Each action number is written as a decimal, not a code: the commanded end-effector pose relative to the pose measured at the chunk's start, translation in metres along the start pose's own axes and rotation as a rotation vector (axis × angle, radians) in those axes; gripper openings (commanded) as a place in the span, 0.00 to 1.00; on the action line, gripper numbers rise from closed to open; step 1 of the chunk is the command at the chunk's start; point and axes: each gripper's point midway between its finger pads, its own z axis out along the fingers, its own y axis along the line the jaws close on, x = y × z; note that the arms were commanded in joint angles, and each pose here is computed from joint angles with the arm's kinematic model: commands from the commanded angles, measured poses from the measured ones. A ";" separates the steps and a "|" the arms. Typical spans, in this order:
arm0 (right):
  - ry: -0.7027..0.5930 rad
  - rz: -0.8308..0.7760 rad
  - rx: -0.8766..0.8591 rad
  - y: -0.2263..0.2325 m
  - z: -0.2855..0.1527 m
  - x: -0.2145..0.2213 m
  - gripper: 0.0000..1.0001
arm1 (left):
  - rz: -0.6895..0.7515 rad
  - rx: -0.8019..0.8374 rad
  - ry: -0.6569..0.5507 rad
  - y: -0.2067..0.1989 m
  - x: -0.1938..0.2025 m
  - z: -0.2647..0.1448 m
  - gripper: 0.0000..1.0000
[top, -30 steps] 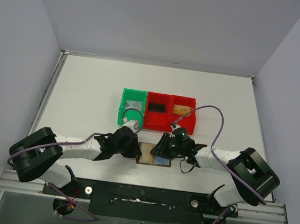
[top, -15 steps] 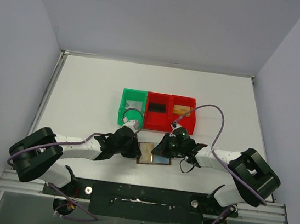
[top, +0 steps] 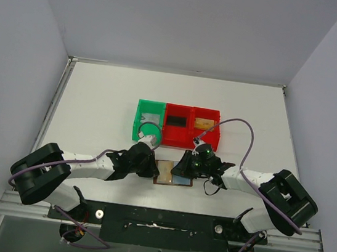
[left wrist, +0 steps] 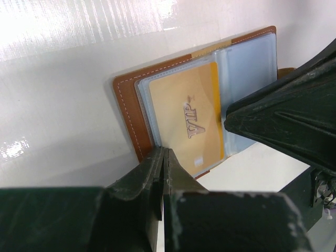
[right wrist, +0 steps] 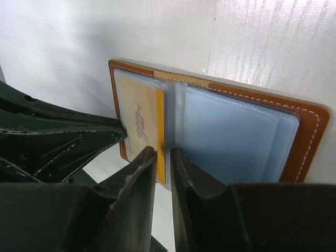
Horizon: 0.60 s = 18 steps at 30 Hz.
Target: Take the credit cards out of the card holder
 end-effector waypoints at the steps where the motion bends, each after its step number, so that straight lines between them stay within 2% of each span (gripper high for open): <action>1: -0.010 -0.025 -0.002 0.003 0.000 -0.005 0.22 | 0.027 -0.007 -0.016 0.002 -0.002 -0.002 0.00; 8: 0.039 -0.061 0.043 0.007 0.018 0.007 0.28 | 0.032 0.008 -0.011 0.000 -0.001 -0.002 0.00; 11: 0.045 -0.081 0.014 0.017 0.023 0.010 0.19 | 0.031 0.013 -0.009 -0.001 0.000 -0.002 0.00; 15: 0.027 -0.090 -0.026 0.026 0.020 0.009 0.00 | 0.032 0.008 -0.014 0.000 -0.001 -0.002 0.00; 18: 0.006 -0.087 -0.055 0.029 0.013 0.007 0.00 | 0.032 -0.005 -0.020 0.002 -0.002 -0.004 0.00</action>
